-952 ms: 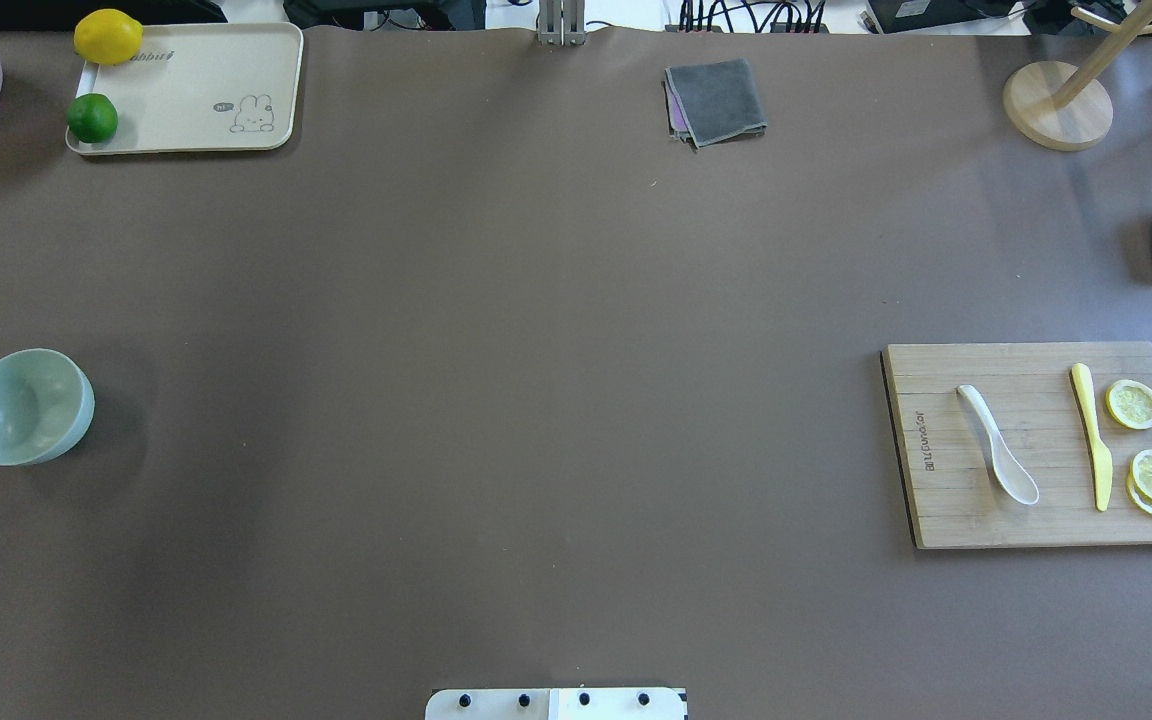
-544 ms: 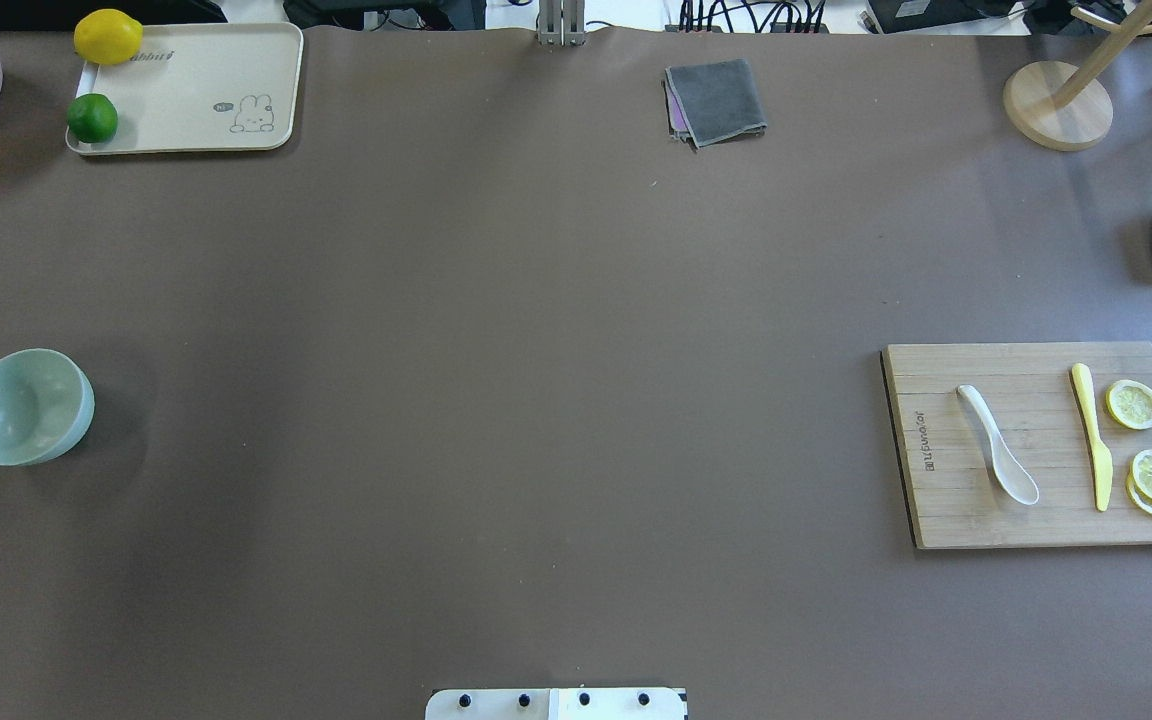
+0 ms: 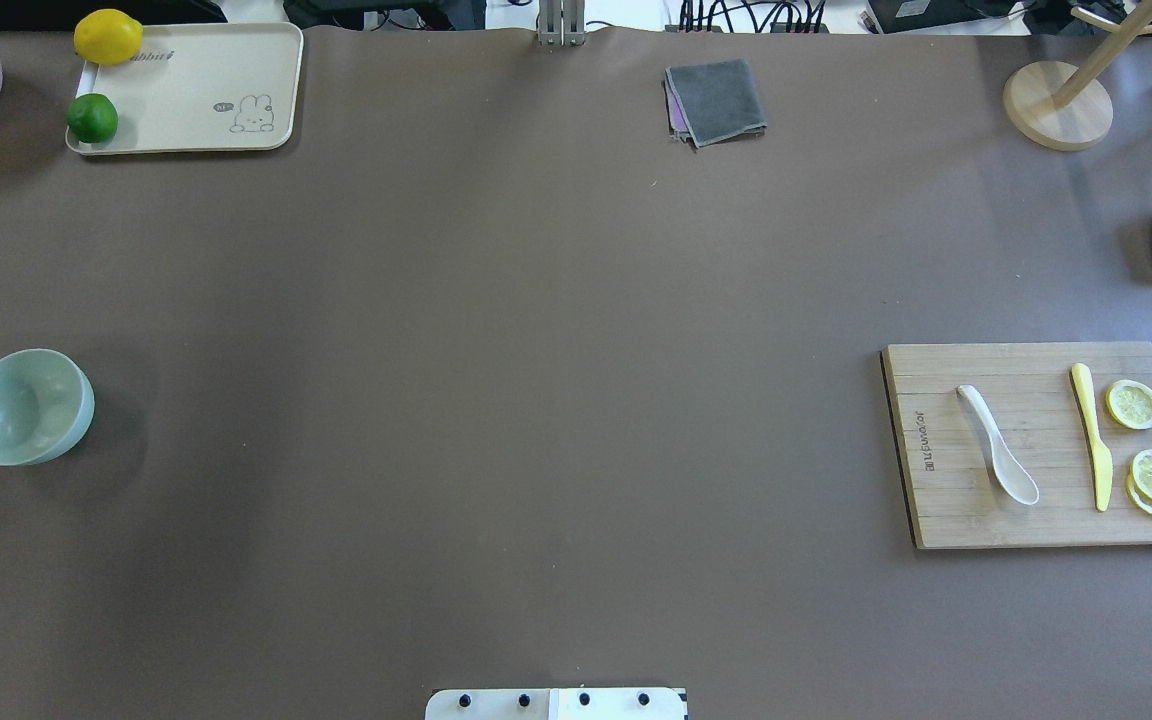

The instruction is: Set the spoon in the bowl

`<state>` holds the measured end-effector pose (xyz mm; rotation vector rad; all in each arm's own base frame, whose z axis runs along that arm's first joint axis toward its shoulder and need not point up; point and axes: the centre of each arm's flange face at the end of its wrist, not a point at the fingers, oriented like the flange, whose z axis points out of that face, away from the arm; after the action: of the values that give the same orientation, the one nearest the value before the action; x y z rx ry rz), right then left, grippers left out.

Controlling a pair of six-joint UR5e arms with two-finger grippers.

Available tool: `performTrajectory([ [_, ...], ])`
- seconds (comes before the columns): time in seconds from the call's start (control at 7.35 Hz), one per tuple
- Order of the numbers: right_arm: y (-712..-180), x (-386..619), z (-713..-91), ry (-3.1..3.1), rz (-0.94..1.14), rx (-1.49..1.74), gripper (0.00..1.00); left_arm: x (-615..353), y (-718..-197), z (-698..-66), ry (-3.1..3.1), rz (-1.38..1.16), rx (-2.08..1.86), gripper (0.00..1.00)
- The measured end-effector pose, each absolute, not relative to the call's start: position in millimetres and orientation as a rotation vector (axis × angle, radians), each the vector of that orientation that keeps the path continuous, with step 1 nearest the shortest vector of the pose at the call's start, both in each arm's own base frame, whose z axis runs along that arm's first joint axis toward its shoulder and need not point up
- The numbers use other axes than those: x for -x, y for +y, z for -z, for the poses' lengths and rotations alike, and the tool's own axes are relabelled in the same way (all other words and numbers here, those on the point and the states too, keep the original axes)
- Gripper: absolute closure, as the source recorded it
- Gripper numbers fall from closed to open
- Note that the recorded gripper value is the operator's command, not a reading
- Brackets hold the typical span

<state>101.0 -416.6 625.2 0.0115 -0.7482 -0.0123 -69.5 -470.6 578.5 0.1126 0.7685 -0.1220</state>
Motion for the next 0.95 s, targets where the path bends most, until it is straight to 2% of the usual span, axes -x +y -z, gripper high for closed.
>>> performTrajectory([
  [0.95,-420.1,-100.3,-622.3,-0.752,0.019,-0.019,0.0,68.3,-470.9,-578.2,0.77,0.123,-0.108,0.02],
])
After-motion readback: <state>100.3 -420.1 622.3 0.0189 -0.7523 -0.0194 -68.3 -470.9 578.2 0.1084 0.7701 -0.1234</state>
